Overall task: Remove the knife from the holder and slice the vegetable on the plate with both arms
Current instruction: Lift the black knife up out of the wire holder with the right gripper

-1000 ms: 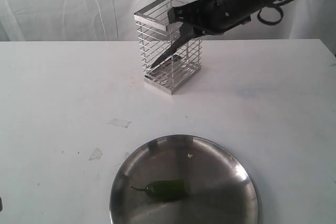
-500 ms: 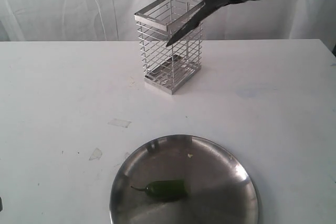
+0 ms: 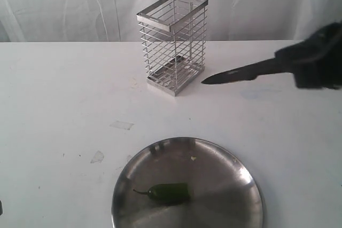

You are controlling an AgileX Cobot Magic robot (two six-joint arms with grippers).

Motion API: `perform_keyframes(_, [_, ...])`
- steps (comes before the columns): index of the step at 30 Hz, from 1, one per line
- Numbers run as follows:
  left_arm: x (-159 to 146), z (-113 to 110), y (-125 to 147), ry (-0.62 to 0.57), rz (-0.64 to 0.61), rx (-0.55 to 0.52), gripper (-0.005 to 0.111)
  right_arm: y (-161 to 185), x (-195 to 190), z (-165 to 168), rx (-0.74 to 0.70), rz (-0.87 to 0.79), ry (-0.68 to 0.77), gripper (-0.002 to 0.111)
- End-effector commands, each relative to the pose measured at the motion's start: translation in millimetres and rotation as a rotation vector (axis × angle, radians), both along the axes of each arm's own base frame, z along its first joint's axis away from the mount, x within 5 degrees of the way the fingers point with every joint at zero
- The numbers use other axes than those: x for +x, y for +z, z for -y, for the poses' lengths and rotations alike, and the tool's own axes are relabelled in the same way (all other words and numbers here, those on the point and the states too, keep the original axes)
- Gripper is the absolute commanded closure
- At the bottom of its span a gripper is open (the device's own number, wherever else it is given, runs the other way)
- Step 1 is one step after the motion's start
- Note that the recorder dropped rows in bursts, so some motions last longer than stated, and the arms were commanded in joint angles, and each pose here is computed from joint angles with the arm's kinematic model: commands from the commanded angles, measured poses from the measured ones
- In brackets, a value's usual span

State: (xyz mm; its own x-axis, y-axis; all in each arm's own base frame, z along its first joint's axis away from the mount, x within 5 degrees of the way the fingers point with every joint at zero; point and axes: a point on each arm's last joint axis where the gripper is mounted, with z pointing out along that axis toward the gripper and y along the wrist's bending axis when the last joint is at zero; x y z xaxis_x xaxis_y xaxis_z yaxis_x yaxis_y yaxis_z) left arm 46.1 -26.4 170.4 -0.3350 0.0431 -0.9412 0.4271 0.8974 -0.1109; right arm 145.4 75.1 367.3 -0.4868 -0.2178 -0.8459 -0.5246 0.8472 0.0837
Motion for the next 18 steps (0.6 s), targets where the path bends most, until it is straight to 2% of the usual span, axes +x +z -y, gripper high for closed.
perform_keyframes(1, [0, 0, -1, 0.000, -0.004, -0.003, 0.107, -8, -54, 22, 0.101, 0.167, -0.033, 0.100])
perform_keyframes(8, [0, 0, -1, 0.000, -0.004, -0.003, 0.107, -8, -127, 44, 0.273, 0.322, -0.007, 0.100])
perform_keyframes(16, [1, 0, 2, 0.006, 0.025, -0.022, 0.107, -5, -142, 41, 0.412, 0.301, 0.055, 0.100])
perform_keyframes(17, [2, 1, 10, 0.030, 0.059, -0.148, 0.107, -4, -143, 40, 0.425, 0.300, 0.064, 0.100])
perform_keyframes(18, [4, 1, 17, 0.064, 0.060, -0.323, 0.107, -4, -144, 39, 0.428, 0.303, 0.075, 0.100])
